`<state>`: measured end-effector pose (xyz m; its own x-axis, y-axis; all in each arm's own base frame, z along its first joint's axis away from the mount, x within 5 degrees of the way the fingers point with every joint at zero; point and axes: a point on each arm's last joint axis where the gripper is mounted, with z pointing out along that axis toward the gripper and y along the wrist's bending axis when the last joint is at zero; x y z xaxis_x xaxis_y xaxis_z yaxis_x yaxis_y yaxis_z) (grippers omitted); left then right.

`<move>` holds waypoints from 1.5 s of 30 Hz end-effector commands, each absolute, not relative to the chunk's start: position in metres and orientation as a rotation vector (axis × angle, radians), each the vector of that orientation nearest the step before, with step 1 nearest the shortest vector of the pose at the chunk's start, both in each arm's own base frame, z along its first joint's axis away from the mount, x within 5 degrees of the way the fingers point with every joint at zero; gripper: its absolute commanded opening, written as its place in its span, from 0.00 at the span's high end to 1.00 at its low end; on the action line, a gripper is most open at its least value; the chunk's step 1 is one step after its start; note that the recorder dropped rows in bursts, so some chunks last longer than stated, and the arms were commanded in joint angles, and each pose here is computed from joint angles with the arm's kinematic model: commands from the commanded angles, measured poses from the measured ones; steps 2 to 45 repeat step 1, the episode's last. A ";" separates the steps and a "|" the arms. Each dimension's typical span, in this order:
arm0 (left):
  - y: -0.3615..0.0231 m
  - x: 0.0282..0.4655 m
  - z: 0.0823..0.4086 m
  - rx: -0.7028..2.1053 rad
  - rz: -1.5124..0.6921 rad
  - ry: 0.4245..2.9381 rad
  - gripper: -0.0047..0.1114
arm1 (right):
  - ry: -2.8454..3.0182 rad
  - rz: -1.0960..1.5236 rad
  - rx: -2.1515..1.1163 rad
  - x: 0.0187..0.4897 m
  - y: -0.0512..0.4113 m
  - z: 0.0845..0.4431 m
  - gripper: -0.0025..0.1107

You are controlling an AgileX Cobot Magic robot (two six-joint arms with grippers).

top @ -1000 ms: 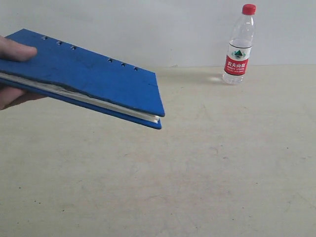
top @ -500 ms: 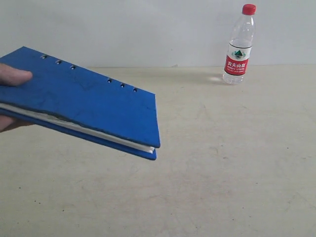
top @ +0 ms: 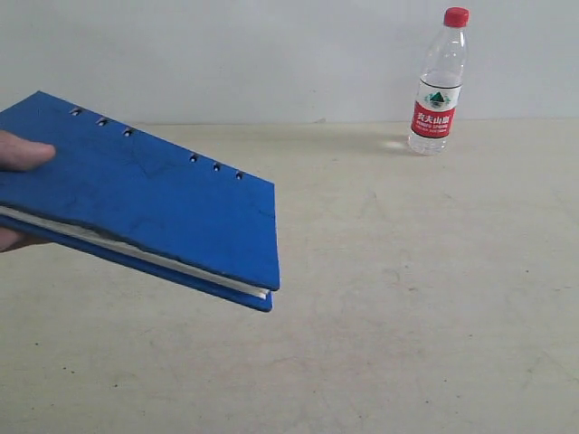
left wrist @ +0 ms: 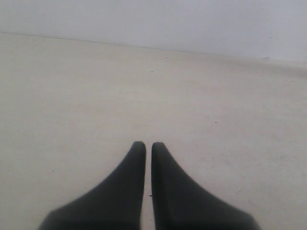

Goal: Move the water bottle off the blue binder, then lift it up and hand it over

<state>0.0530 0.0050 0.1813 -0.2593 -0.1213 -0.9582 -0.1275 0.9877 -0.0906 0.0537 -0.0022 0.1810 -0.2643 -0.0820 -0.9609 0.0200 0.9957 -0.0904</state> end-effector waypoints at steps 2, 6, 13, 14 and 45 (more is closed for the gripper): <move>0.005 0.053 0.181 -0.169 0.004 1.836 0.92 | 1.816 -0.097 -0.047 0.054 -0.002 0.183 0.97; 0.005 0.053 0.181 -0.169 0.004 1.836 0.92 | 1.816 -0.097 -0.047 0.054 -0.002 0.183 0.97; 0.005 0.053 0.181 -0.169 0.004 1.836 0.92 | 1.816 -0.097 -0.047 0.054 -0.002 0.183 0.97; 0.005 0.053 0.181 -0.169 0.004 1.836 0.92 | 1.816 -0.097 -0.047 0.054 -0.002 0.183 0.97; 0.005 0.053 0.181 -0.169 0.004 1.836 0.92 | 1.816 -0.097 -0.047 0.054 -0.002 0.183 0.97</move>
